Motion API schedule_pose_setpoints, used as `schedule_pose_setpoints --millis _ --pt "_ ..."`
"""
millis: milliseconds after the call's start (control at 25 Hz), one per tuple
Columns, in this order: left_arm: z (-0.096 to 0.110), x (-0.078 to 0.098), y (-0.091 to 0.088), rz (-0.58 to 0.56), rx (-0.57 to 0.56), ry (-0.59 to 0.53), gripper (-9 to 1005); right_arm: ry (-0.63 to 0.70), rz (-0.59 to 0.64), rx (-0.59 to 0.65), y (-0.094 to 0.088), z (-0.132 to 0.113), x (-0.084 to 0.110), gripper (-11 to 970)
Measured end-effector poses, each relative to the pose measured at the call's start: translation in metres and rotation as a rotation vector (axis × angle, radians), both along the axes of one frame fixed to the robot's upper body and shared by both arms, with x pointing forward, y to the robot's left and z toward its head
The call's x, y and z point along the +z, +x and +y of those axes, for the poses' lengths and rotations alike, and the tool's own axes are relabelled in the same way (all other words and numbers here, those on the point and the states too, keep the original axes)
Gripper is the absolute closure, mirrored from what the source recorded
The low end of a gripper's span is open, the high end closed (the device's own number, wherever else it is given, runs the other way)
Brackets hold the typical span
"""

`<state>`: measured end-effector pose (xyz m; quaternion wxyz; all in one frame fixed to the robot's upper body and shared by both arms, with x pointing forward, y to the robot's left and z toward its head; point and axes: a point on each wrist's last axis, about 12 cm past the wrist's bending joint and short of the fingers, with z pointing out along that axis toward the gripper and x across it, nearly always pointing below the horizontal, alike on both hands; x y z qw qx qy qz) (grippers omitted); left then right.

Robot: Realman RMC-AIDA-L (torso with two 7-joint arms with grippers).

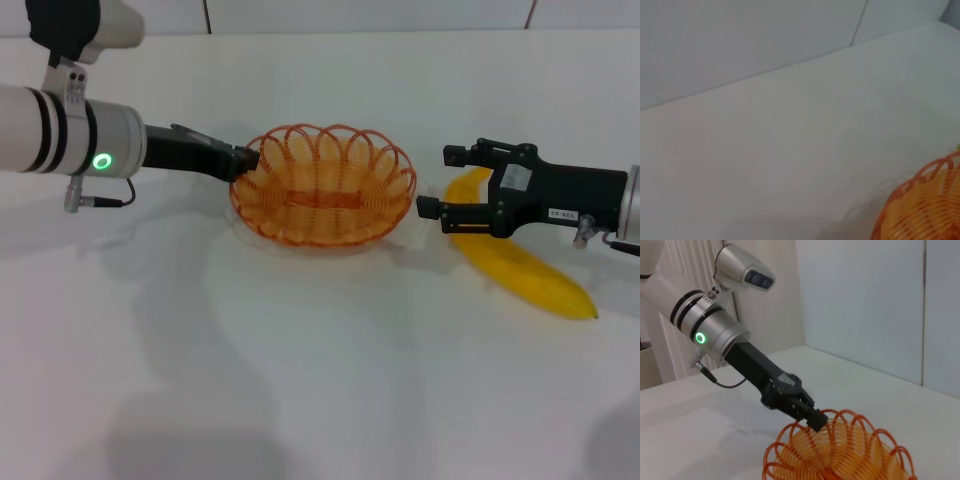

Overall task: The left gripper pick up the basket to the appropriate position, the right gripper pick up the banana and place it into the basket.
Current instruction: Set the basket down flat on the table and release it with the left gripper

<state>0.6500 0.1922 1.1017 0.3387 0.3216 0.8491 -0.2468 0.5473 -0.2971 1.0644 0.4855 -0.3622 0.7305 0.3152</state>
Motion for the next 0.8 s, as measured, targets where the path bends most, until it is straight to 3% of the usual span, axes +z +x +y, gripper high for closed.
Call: schedule_pose_setpoints --millis 680,800 --pt "-0.0001 -0.0018 -0.0005 0.007 0.011 -0.004 934 0.010 -0.005 -0.005 0.0009 0.0008 0.0010 70" --pt "-0.0003 -0.0015 -0.0003 0.006 0.011 -0.005 886 0.010 -0.004 -0.007 0.0003 0.0004 0.0006 70"
